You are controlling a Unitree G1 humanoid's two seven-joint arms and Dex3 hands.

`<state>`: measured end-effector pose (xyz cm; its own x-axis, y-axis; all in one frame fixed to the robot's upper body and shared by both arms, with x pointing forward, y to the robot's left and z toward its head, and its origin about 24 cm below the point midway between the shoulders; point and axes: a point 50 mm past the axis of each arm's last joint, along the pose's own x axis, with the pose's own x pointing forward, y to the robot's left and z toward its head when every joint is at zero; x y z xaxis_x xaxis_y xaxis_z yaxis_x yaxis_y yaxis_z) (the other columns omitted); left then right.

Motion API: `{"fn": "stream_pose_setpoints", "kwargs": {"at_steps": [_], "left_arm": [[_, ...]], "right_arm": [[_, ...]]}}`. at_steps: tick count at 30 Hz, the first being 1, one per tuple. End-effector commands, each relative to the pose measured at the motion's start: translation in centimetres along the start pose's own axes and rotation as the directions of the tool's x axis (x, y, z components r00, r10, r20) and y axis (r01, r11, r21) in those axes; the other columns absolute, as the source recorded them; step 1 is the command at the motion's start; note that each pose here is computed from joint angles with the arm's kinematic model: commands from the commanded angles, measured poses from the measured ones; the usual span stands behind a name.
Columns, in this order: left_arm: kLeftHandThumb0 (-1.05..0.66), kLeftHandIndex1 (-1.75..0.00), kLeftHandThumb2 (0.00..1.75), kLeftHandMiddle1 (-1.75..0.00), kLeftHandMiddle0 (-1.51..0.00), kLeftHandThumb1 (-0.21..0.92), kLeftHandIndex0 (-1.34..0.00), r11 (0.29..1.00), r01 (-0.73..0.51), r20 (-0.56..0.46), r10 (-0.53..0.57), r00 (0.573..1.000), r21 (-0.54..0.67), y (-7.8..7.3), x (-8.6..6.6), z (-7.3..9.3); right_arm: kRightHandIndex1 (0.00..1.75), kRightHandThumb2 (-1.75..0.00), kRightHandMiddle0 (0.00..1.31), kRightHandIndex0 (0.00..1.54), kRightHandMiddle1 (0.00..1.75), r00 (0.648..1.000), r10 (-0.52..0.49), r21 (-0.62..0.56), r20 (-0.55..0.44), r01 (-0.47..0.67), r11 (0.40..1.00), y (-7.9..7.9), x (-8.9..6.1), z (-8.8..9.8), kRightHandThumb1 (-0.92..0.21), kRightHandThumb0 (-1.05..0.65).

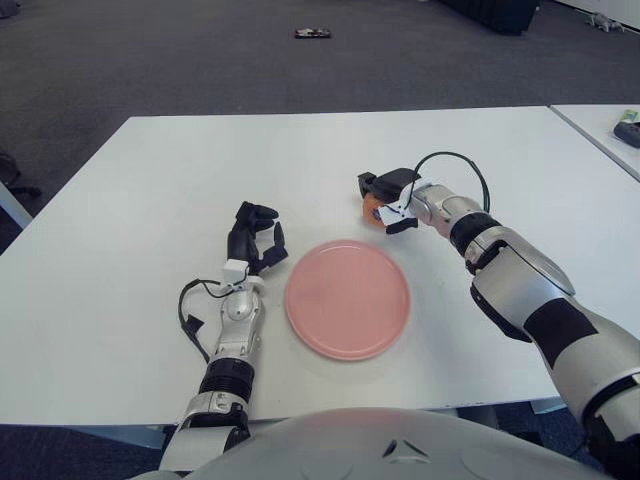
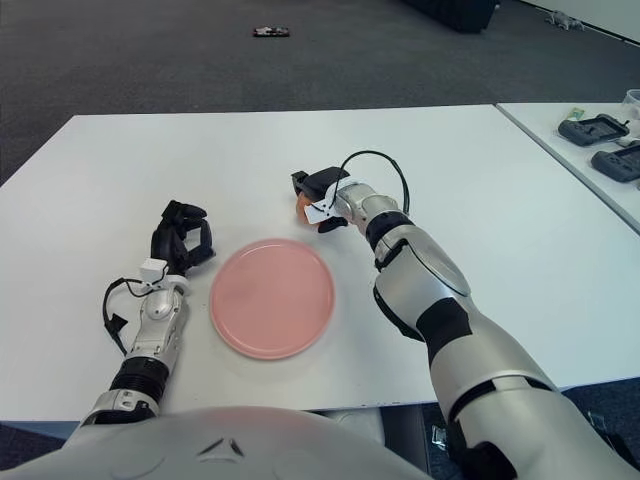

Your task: Put the apple into the plate.

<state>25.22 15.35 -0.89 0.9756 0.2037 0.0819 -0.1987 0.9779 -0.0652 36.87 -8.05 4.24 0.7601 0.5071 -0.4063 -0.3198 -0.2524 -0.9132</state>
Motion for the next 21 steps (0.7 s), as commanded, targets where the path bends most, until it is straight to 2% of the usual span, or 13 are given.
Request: {"fn": "stream_pose_setpoints", "kwargs": {"at_steps": [1, 14, 21], "left_arm": [[-0.43, -1.75, 1.12, -1.75, -0.85, 0.48, -0.48, 0.999, -0.016, -0.084, 0.018, 0.996, 0.032, 0.7, -1.4, -1.6], [-0.42, -1.75, 1.10, -1.75, -0.83, 0.50, -0.47, 0.999, -0.013, -0.091, 0.017, 0.996, 0.039, 0.8, -1.3, -1.7], [-0.42, -1.75, 1.10, -1.75, -0.80, 0.50, -0.47, 0.999, -0.017, -0.103, 0.020, 0.994, 0.038, 0.8, -1.3, -1.7]], "right_arm": [[1.69, -1.65, 0.60, 0.87, 1.75, 0.998, 0.056, -0.025, -0.019, -0.057, 0.998, 2.2, -0.4, -0.3, -0.01, 0.00], [1.61, -1.73, 0.68, 0.97, 1.75, 0.999, -0.045, 0.061, -0.012, 0.046, 0.997, 1.4, -0.6, -0.6, 0.09, 0.00], [1.61, -1.74, 0.68, 0.98, 1.75, 0.994, -0.109, 0.165, -0.024, 0.111, 0.980, -0.5, -0.7, -1.3, 0.10, 0.00]]}}
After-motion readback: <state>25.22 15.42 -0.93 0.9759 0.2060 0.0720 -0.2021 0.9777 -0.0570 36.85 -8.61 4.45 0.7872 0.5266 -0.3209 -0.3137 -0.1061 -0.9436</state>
